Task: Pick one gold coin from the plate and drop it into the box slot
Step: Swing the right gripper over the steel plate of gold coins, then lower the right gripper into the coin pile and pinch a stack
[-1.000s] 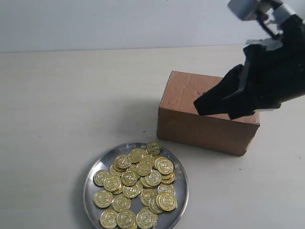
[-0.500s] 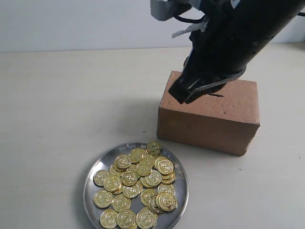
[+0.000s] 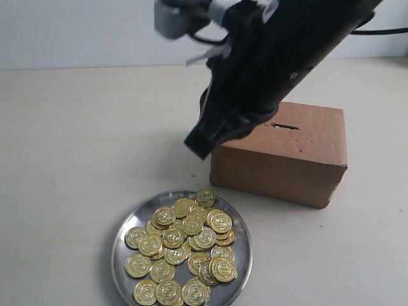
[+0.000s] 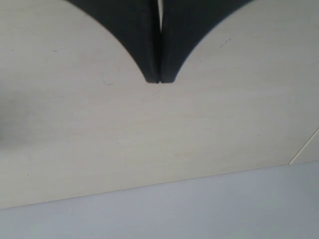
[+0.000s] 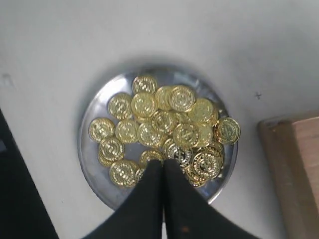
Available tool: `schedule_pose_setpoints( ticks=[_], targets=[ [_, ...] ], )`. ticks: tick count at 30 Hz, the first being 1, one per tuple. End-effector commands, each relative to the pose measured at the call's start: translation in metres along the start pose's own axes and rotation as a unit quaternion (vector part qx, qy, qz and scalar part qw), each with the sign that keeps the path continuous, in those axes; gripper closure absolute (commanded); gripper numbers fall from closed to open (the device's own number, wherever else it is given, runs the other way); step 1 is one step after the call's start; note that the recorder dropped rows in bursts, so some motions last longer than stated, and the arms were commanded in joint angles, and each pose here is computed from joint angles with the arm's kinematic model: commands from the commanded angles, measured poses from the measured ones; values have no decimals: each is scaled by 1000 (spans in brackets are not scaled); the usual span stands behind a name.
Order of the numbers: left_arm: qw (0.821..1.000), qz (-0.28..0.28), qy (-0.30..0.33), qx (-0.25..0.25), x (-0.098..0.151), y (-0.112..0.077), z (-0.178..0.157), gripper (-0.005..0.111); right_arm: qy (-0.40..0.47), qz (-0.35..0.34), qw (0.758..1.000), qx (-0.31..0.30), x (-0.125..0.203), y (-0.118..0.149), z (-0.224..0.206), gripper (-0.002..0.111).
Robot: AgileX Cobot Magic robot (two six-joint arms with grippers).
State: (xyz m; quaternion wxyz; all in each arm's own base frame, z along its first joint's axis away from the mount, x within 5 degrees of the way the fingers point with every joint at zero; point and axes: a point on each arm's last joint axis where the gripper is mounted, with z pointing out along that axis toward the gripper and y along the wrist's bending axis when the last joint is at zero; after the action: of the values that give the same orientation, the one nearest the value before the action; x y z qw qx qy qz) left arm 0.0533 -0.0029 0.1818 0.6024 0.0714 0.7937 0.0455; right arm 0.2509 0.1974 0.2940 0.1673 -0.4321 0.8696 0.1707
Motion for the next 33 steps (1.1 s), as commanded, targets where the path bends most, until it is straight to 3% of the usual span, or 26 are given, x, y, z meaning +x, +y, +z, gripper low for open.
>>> schedule_pose_setpoints(
  ticks=[1, 4, 12, 18, 24, 28, 33],
  targets=[
    [1000, 0, -4, -1, 0, 0, 0, 107, 59, -95, 993, 27, 1, 14, 35, 108],
    [1000, 0, -4, -1, 0, 0, 0, 107, 54, -158, 985, 30, 3, 23, 56, 108],
    [1000, 0, -4, -1, 0, 0, 0, 107, -32, -189, 981, 16, 21, 25, 88, 108],
    [1000, 0, -4, -1, 0, 0, 0, 107, -7, -175, 985, 3, 39, 23, 109, 108],
    [1000, 0, -4, -1, 0, 0, 0, 107, -41, -45, 998, -4, 31, 21, 119, 108],
    [1000, 0, -4, -1, 0, 0, 0, 107, -22, -40, 999, -10, 29, 18, 130, 96],
    [1000, 0, -4, -1, 0, 0, 0, 107, 9, -77, 997, -15, 32, 15, 145, 65]
  ],
)
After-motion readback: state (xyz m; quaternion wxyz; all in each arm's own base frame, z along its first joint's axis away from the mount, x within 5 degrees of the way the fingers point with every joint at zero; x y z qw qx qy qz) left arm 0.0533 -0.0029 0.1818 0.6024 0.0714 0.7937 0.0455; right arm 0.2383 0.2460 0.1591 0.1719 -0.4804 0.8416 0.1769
